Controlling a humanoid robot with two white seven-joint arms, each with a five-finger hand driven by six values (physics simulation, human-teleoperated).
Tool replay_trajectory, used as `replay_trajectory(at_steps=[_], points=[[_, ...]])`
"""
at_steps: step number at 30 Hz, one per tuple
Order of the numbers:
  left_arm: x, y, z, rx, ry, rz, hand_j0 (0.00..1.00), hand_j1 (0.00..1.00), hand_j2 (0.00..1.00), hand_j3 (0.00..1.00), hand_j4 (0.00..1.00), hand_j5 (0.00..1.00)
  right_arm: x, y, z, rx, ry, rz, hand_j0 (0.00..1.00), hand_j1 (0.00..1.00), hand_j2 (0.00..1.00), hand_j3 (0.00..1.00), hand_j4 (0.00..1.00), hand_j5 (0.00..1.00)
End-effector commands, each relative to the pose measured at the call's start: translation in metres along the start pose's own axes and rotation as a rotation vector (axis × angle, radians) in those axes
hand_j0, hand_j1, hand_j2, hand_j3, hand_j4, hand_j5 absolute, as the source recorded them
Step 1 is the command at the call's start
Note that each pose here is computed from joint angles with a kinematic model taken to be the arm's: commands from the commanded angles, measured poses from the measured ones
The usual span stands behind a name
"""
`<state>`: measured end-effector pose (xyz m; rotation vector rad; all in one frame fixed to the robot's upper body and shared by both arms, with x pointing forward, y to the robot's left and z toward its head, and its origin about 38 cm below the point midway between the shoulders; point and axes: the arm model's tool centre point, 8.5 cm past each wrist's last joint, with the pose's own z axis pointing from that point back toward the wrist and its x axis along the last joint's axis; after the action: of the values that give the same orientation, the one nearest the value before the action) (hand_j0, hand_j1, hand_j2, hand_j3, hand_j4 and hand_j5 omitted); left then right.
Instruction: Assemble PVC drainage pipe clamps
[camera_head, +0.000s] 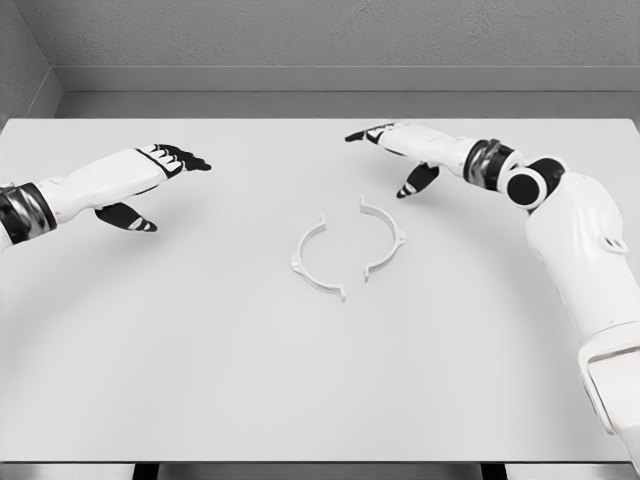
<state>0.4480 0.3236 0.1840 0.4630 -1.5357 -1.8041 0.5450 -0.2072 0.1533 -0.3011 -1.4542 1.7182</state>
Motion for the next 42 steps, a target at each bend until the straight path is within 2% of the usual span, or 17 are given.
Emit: replay_trajectory(at_steps=[1, 25, 28, 36, 42], points=[[0.000, 0.001, 0.000, 0.004, 0.000, 0.005, 1.00, 1.00, 1.00, 1.00, 1.00, 1.00, 0.002, 0.001, -0.002, 0.002, -0.004, -0.002, 1.00, 1.00, 1.00, 1.00, 1.00, 1.00], [0.000, 0.001, 0.000, 0.005, 0.000, 0.006, 1.00, 1.00, 1.00, 1.00, 1.00, 1.00, 0.023, 0.014, -0.021, 0.055, -0.051, 0.026, 1.00, 1.00, 1.00, 1.00, 1.00, 1.00], [0.000, 0.001, 0.000, 0.004, 0.000, 0.005, 1.00, 1.00, 1.00, 1.00, 1.00, 1.00, 0.031, 0.016, -0.028, 0.063, -0.068, 0.030, 1.00, 1.00, 1.00, 1.00, 1.00, 1.00], [0.000, 0.000, 0.001, 0.003, 0.001, 0.006, 1.00, 1.00, 1.00, 1.00, 1.00, 1.00, 0.033, 0.017, -0.028, 0.061, -0.075, 0.033, 1.00, 1.00, 1.00, 1.00, 1.00, 1.00], [0.000, 0.000, 0.001, 0.004, 0.000, 0.010, 1.00, 1.00, 1.00, 1.00, 1.00, 1.00, 0.042, 0.012, -0.029, 0.044, -0.099, 0.053, 1.00, 1.00, 1.00, 1.00, 1.00, 1.00]])
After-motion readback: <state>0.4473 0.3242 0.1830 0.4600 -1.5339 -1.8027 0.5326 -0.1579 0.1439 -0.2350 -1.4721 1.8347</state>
